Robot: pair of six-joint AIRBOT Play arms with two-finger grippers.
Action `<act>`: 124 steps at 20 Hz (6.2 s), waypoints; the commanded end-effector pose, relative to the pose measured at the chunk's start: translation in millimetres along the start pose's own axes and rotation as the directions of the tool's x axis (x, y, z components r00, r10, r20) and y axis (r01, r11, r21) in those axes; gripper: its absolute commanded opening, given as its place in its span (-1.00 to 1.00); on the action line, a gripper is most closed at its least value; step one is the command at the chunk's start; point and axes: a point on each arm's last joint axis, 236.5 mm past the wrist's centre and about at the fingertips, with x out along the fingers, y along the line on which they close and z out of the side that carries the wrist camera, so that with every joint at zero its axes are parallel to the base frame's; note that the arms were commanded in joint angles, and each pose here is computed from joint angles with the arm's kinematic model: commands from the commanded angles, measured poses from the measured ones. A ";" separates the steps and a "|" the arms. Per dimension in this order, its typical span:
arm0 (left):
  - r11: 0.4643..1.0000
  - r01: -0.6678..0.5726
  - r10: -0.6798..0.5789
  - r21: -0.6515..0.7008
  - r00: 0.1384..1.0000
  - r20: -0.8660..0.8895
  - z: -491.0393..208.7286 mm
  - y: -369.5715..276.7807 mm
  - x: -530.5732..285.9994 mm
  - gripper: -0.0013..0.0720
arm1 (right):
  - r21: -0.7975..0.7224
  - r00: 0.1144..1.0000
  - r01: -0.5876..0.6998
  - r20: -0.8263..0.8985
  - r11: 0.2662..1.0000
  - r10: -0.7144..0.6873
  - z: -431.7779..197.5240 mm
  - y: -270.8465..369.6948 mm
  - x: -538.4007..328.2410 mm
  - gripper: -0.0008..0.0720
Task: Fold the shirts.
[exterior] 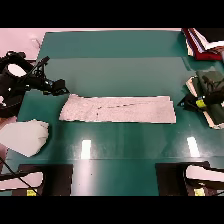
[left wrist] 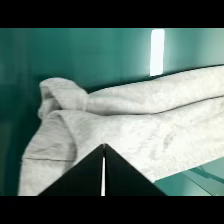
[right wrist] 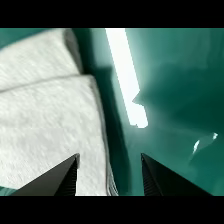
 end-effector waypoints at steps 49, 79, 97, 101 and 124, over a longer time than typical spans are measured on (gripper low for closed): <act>0.906 -0.352 0.222 0.235 0.867 0.446 119.9 -54.1 -210.8 -0.90 | -0.777 0.793 -0.540 -0.341 0.323 0.505 -238.1 565.3 93.6 0.28; 0.899 -0.108 -0.039 0.424 0.945 0.324 88.3 -151.7 -136.9 -0.90 | -0.519 0.960 -0.252 -0.028 0.817 0.279 0.0 355.4 139.2 -0.94; 0.834 0.016 -0.164 0.552 0.962 0.219 41.6 -233.8 -107.1 -0.90 | -0.006 0.697 -0.004 0.717 1.000 0.007 258.5 21.9 -200.1 -0.94; 0.835 0.018 -0.163 0.550 0.962 0.217 41.0 -233.8 -106.9 -0.90 | -0.055 0.621 0.023 0.783 0.998 0.029 268.0 41.4 -247.4 -0.94; 0.830 0.024 -0.133 0.557 0.979 0.155 26.4 -226.5 -103.1 -0.90 | 0.123 0.734 0.362 0.573 0.924 -0.364 116.3 -88.5 -300.3 -0.94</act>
